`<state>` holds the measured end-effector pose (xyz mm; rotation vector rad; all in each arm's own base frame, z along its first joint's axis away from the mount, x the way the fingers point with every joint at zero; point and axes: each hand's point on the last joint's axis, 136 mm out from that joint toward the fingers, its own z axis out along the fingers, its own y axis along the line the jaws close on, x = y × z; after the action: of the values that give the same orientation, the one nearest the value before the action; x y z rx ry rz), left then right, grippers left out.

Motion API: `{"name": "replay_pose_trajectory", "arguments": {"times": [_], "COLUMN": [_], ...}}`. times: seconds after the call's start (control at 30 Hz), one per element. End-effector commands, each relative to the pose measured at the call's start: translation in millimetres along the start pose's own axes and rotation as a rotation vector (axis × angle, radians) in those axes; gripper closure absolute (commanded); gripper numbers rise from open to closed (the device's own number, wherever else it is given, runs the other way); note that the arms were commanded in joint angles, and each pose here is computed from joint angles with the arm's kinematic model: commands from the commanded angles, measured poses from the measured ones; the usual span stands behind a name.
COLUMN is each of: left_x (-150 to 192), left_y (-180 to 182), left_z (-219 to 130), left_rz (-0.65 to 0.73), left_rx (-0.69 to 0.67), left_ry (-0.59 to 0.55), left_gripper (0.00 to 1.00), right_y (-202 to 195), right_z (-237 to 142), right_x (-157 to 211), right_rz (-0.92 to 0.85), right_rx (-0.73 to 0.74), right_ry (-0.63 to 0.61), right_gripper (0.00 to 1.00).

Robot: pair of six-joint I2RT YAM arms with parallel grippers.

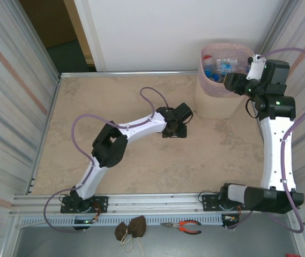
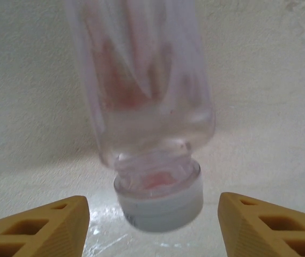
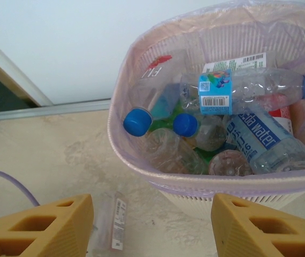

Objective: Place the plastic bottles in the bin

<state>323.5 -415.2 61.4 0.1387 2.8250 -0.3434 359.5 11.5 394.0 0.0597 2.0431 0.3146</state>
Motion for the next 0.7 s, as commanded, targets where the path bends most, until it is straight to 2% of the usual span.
{"name": "replay_pose_trajectory", "arguments": {"times": [0.0, 0.3, 0.5, 0.67], "left_x": [-2.5, 4.8, 0.7, -3.0], "left_y": [2.0, 10.5, 15.7, 18.2], "left_z": [7.9, 23.5, 15.0, 1.3], "left_rz": [-0.033, -0.031, -0.03, -0.018], "left_rx": [-0.032, -0.069, -0.08, -0.077], "left_ry": [0.0, 0.021, -0.011, -0.046], "left_gripper": [0.37, 0.47, 0.57, 0.61], "right_y": [7.1, 9.9, 12.8, 16.5], "right_z": [-9.7, -11.6, -12.5, -15.7], "right_x": [-7.9, -7.5, -7.4, -8.2], "right_rz": [0.01, 0.006, 0.007, 0.01], "right_rx": [-0.024, -0.029, -0.036, -0.046], "right_ry": [-0.036, -0.036, -0.038, -0.043], "right_gripper": [0.41, 0.41, 0.41, 0.42]}}
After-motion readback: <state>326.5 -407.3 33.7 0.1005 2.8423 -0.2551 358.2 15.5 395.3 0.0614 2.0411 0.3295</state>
